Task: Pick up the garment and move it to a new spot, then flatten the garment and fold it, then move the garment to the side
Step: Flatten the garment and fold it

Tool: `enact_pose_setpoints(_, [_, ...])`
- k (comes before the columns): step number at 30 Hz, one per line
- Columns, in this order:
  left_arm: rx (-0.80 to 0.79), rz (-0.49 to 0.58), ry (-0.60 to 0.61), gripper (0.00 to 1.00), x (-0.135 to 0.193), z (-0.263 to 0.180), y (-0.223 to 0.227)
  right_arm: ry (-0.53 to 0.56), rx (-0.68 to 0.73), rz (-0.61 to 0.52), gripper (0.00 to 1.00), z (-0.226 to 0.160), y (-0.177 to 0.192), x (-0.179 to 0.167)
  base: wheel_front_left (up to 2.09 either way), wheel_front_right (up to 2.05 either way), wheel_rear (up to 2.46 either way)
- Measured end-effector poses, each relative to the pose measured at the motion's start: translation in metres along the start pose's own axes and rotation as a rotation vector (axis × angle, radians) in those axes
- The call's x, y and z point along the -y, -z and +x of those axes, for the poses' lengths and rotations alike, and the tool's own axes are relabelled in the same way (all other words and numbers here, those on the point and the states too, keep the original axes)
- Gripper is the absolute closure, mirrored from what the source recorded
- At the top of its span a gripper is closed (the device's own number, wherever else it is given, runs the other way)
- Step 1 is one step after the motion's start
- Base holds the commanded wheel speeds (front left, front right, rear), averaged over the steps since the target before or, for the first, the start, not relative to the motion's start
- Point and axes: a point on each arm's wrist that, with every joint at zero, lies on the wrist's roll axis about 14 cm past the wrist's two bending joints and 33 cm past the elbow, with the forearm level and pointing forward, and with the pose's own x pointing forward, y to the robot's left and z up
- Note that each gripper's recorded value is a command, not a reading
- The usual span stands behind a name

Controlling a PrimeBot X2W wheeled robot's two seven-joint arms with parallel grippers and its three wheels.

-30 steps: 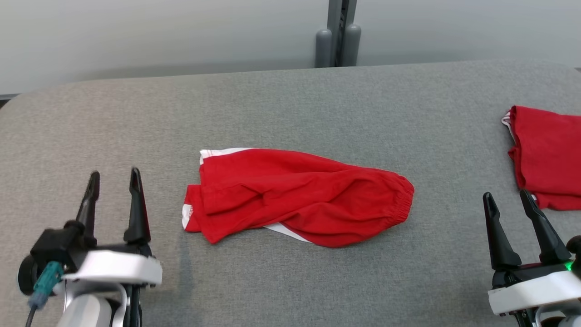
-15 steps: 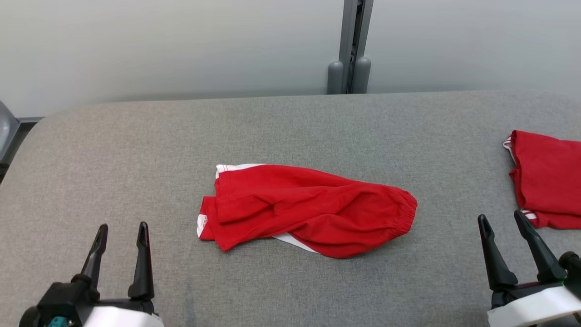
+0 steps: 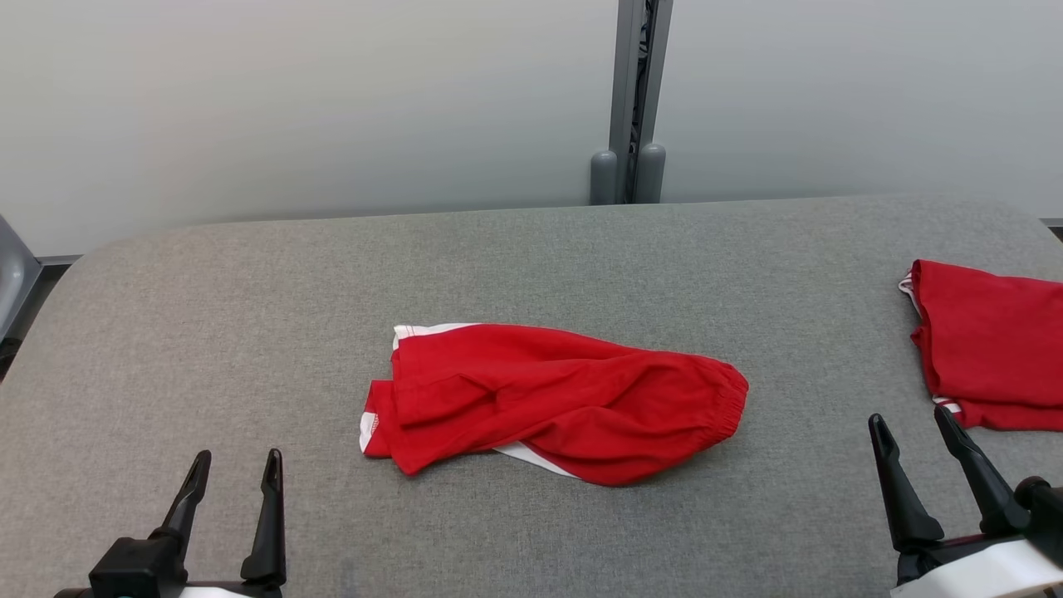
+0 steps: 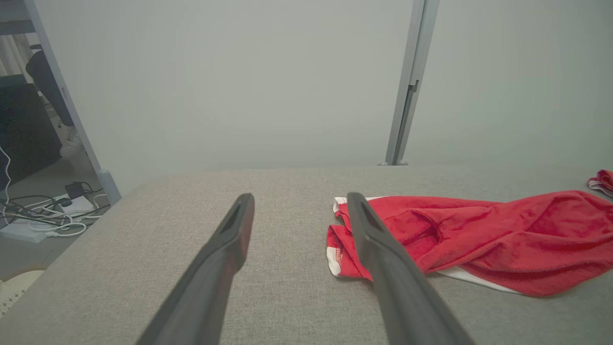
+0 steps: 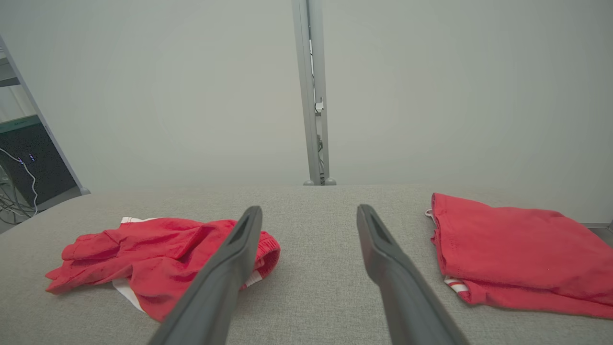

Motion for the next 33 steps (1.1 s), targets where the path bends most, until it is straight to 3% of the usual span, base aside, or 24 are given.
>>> enact_pose_setpoints(21, [0.011, 0.003, -0.015, 0.00, -0.005, 0.004, -0.001, -0.010, -0.032, 0.003, 0.00, 0.001, 0.009, -0.003, 0.00, 0.00, 0.00])
enact_pose_setpoints(33, [0.070, -0.008, -0.051, 0.00, -0.015, 0.020, -0.015, -0.253, -0.287, 0.029, 0.00, 0.029, 0.091, -0.067, 0.00, 0.00, 0.00])
